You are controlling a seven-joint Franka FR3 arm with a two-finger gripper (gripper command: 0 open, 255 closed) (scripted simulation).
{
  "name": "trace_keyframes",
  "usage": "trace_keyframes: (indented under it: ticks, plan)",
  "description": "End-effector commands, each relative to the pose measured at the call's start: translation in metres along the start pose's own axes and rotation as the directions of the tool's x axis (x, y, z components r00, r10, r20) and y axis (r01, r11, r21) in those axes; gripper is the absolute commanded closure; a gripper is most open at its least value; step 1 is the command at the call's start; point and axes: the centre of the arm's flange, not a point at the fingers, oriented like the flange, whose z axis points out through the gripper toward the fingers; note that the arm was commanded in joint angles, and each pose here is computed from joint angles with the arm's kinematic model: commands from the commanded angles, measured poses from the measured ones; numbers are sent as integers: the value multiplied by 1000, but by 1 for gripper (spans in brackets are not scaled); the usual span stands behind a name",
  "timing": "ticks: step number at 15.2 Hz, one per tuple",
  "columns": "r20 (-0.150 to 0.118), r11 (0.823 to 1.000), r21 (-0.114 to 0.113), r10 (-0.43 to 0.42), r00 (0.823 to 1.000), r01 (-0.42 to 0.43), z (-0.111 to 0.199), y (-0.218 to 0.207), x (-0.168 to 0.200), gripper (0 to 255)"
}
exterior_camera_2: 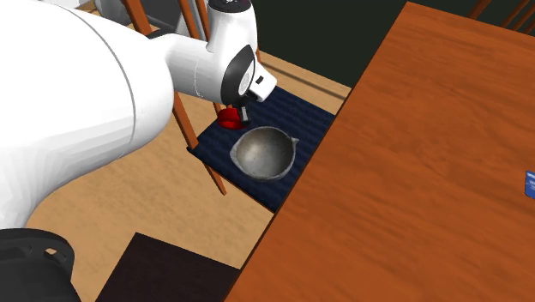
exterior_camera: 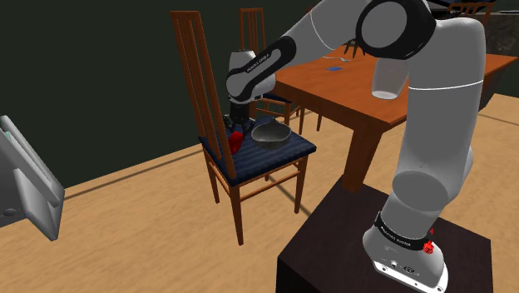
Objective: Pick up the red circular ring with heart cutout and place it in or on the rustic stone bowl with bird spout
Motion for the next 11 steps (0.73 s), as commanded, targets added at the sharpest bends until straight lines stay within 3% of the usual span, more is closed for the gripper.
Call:
trace_keyframes:
  ticks: [1, 11]
  plan:
    - [1, 1000, -2, 0, 1000, 0, 1, 1, 0, 255]
    - [1, 1000, -2, 0, 1000, 0, -46, -5, 0, 255]
